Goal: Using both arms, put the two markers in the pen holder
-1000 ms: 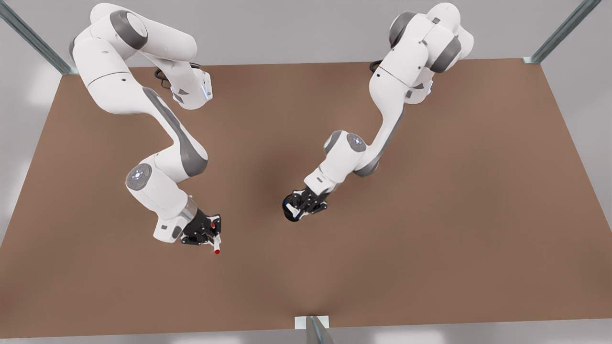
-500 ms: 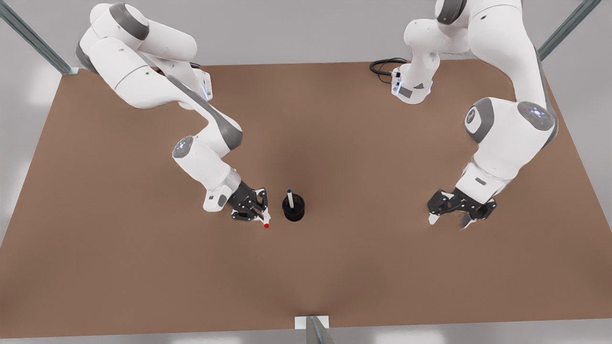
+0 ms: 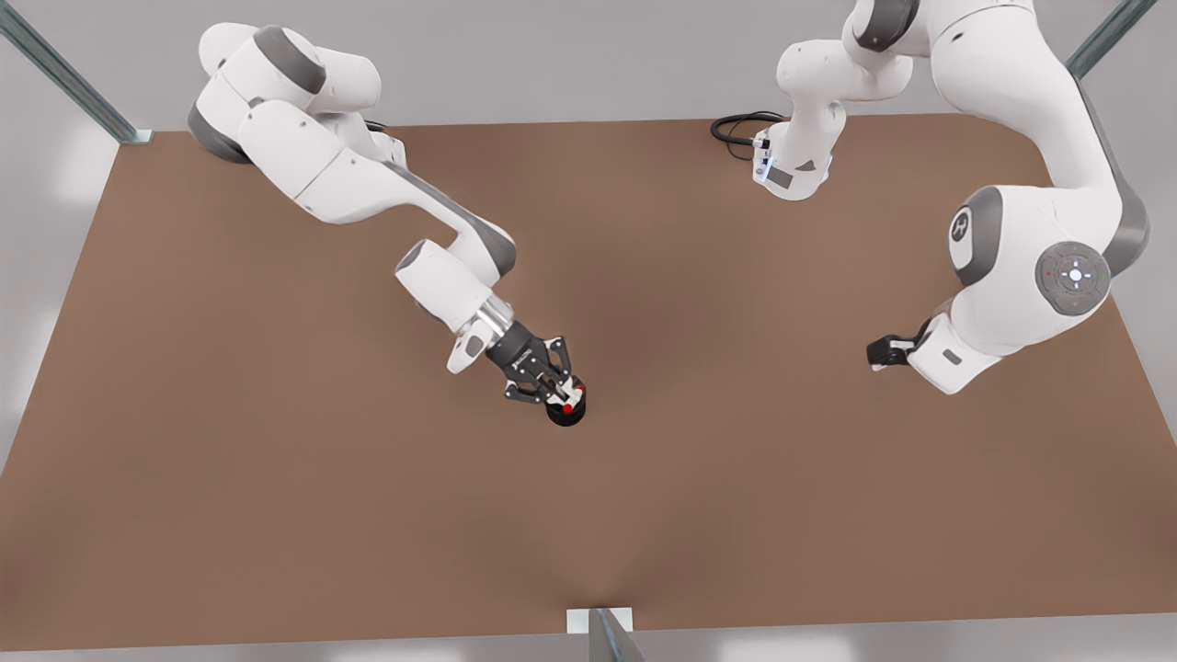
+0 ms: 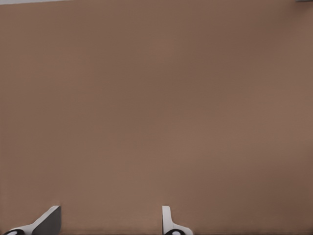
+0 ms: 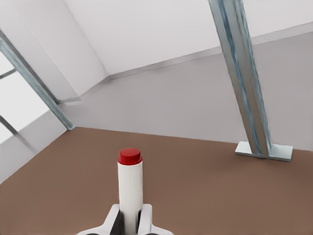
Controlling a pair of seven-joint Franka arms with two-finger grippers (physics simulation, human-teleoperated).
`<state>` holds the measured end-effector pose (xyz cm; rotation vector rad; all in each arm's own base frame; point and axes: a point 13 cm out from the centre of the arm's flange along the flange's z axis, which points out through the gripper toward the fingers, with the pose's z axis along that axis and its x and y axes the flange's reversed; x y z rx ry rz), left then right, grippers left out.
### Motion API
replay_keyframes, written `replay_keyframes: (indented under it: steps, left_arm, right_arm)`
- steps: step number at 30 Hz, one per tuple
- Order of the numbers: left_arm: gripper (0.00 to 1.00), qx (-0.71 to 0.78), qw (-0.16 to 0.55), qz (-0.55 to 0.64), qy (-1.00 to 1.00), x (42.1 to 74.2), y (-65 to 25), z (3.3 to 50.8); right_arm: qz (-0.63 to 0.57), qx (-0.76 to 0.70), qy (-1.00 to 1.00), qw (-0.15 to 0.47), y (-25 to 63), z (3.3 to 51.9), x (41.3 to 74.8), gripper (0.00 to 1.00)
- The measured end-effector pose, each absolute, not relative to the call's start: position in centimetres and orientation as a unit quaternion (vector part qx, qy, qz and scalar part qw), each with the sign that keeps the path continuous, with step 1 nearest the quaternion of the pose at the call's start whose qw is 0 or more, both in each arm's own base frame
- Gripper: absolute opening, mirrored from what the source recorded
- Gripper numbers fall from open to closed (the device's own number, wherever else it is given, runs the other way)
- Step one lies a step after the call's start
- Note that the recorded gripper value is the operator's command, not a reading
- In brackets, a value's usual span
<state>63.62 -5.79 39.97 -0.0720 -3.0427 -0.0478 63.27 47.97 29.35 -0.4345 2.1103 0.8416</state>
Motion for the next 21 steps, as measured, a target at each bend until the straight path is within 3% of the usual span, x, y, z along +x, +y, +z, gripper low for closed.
replay_keyframes:
  steps: [6,21]
  left_arm:
    - [1.00,-0.025,0.067,-0.016,-0.997,63.2,-5.8,38.9]
    - [1.00,-0.027,0.087,-0.004,-0.996,62.9,-6.5,37.0]
  right_arm:
    - [0.310,-0.200,0.833,0.412,48.2,26.5,62.8,0.28]
    - [0.286,-0.238,0.828,0.420,45.5,24.6,63.1,0.29]
